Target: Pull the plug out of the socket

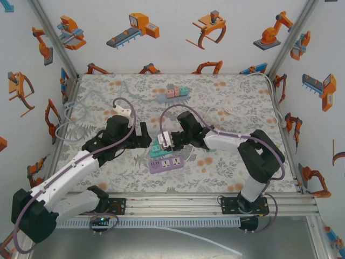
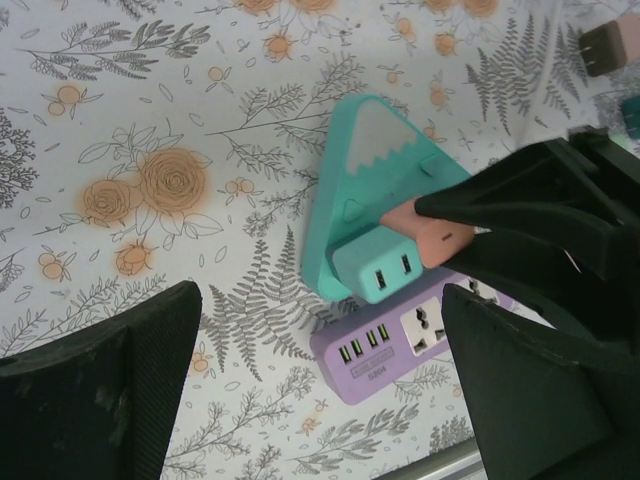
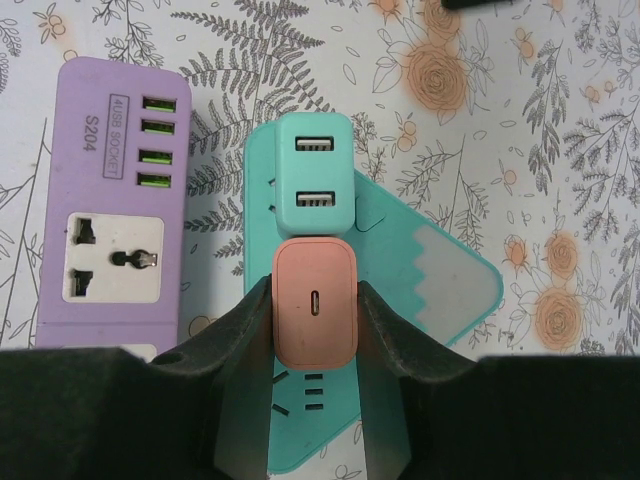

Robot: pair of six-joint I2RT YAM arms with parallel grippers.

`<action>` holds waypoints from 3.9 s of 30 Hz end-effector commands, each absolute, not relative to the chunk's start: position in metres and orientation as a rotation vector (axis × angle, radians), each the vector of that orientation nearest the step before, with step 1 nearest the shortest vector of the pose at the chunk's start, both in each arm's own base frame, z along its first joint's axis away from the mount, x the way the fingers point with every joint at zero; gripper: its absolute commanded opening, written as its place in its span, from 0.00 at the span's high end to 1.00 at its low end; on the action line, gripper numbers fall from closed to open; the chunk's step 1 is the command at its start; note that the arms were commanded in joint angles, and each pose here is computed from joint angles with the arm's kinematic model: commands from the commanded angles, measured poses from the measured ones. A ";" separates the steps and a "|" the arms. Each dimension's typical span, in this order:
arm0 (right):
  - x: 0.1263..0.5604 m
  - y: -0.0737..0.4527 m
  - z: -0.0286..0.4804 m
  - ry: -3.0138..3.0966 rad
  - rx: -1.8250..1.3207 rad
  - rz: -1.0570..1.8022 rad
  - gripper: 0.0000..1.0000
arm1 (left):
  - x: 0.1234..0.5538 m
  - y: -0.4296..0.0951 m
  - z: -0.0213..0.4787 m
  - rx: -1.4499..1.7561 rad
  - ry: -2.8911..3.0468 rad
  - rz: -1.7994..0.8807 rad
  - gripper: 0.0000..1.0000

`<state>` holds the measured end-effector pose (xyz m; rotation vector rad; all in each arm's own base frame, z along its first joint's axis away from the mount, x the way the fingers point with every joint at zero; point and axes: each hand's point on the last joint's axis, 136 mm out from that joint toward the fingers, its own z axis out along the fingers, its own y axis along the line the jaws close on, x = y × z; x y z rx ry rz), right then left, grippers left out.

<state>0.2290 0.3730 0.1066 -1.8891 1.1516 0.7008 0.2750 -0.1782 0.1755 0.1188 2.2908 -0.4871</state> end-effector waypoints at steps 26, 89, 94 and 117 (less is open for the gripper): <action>0.224 0.381 0.122 1.066 -1.878 0.725 0.81 | 0.305 -0.238 0.053 0.185 2.578 -0.695 0.46; 0.202 0.389 0.180 0.964 -1.844 0.811 0.92 | 0.273 -0.179 -0.008 0.135 2.794 -0.274 0.54; 0.212 0.384 0.200 1.008 -1.741 0.786 0.92 | 0.280 -0.185 0.006 0.138 2.758 -0.309 0.53; 0.347 0.202 0.274 1.919 -0.174 0.755 1.00 | 0.305 -0.256 0.185 0.467 2.272 -0.731 0.38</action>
